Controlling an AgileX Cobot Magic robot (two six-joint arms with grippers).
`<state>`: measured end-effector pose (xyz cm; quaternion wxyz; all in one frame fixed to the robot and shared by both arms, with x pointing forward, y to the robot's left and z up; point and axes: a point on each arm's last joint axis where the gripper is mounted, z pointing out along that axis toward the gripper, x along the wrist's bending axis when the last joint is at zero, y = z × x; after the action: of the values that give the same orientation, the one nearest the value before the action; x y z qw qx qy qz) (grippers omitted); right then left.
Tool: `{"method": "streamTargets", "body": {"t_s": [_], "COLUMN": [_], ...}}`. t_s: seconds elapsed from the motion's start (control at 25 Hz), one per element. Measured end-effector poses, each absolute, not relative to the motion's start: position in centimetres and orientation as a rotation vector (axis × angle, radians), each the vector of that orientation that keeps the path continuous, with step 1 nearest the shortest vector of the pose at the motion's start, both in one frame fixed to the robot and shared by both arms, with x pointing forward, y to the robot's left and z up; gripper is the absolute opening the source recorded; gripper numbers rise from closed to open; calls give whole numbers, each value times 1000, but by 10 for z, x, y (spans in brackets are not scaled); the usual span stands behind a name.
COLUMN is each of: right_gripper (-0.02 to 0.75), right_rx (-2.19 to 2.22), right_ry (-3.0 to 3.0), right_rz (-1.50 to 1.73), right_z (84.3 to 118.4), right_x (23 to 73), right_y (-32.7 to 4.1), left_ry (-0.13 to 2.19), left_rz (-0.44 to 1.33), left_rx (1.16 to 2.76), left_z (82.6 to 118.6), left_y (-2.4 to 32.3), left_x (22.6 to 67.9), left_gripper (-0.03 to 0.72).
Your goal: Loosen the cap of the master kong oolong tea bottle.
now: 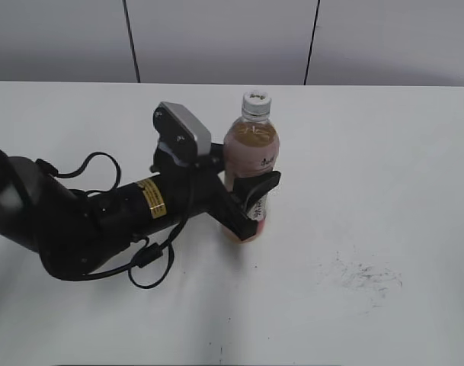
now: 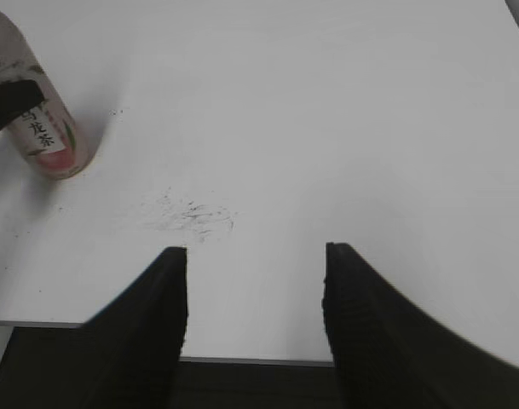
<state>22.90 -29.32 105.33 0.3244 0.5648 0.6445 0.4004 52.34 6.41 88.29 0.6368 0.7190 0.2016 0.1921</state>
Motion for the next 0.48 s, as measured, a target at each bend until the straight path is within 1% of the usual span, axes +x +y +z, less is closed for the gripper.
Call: {"method": "streamTargets", "body": {"t_s": [0.28,0.48], "right_gripper": [392,392], "right_rx": [1473,1521], "right_ry": [1733,1937], "right_rz": [1081,1030], "right_z": [1054,1058], "right_x": [231,258], "right_y": [-289,-279], "left_ry": [449,469], "left_rz": [396,389], "left_rx": [1629,1632], "left_z": [885,878], "left_y": [44,43], "left_x": [509,509], "left_gripper": [389,389]}}
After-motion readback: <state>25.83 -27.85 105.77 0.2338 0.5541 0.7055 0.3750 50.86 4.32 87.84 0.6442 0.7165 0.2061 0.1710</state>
